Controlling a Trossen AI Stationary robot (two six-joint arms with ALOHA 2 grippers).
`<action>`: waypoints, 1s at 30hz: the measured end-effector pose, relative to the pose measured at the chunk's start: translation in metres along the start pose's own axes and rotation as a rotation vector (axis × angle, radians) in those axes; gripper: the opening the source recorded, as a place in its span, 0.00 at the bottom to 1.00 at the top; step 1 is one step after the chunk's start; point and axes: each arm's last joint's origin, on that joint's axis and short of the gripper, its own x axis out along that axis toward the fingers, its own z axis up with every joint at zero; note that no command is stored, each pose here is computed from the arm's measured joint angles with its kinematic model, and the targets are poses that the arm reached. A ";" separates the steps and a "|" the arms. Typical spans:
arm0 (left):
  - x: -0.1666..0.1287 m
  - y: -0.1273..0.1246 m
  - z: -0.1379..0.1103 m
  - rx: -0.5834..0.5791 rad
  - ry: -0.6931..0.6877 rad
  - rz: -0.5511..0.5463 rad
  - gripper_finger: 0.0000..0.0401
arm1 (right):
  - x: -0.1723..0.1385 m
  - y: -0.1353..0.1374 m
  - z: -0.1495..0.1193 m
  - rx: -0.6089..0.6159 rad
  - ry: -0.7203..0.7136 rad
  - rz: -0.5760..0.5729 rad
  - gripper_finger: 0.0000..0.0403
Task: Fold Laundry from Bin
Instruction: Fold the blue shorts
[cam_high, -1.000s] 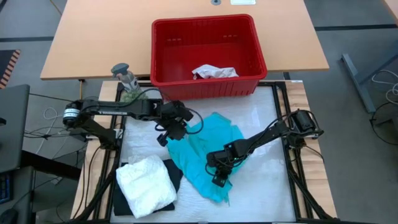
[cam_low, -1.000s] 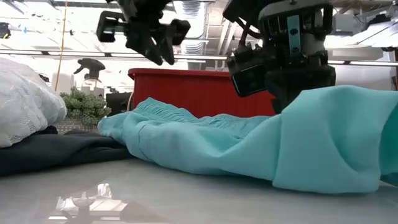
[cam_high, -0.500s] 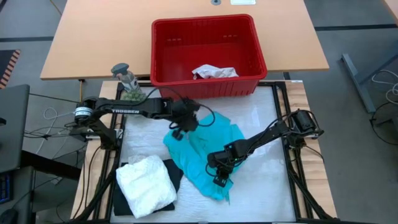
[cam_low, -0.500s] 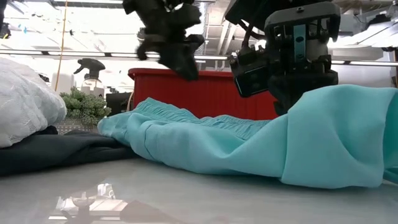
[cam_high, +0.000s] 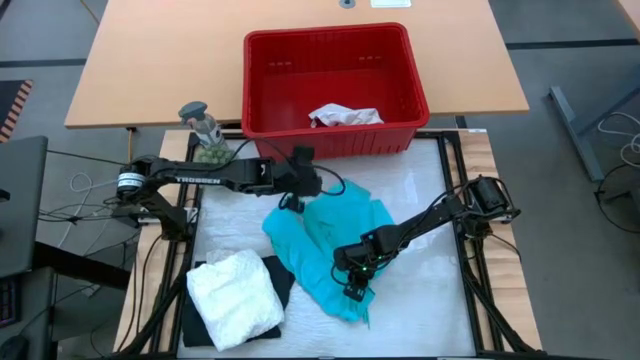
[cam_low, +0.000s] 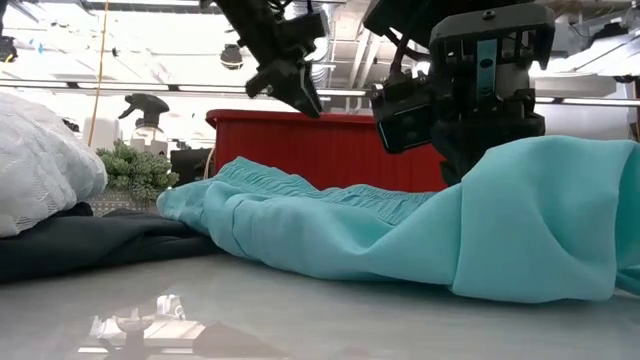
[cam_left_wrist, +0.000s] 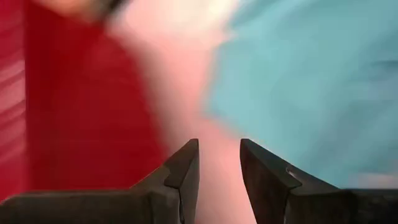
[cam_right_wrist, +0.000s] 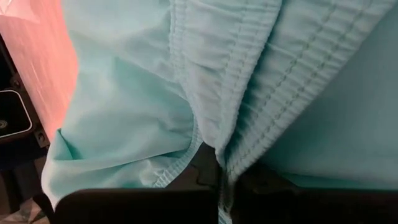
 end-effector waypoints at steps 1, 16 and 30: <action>-0.001 -0.003 0.000 0.024 -0.039 -0.096 0.26 | 0.000 0.000 0.000 -0.001 0.000 0.000 0.08; 0.074 0.011 -0.003 -0.196 0.119 -0.988 0.43 | 0.000 0.001 0.001 -0.028 -0.021 -0.001 0.08; 0.085 0.032 -0.016 -0.187 0.163 -0.857 0.80 | 0.000 0.002 0.002 -0.092 -0.058 -0.021 0.08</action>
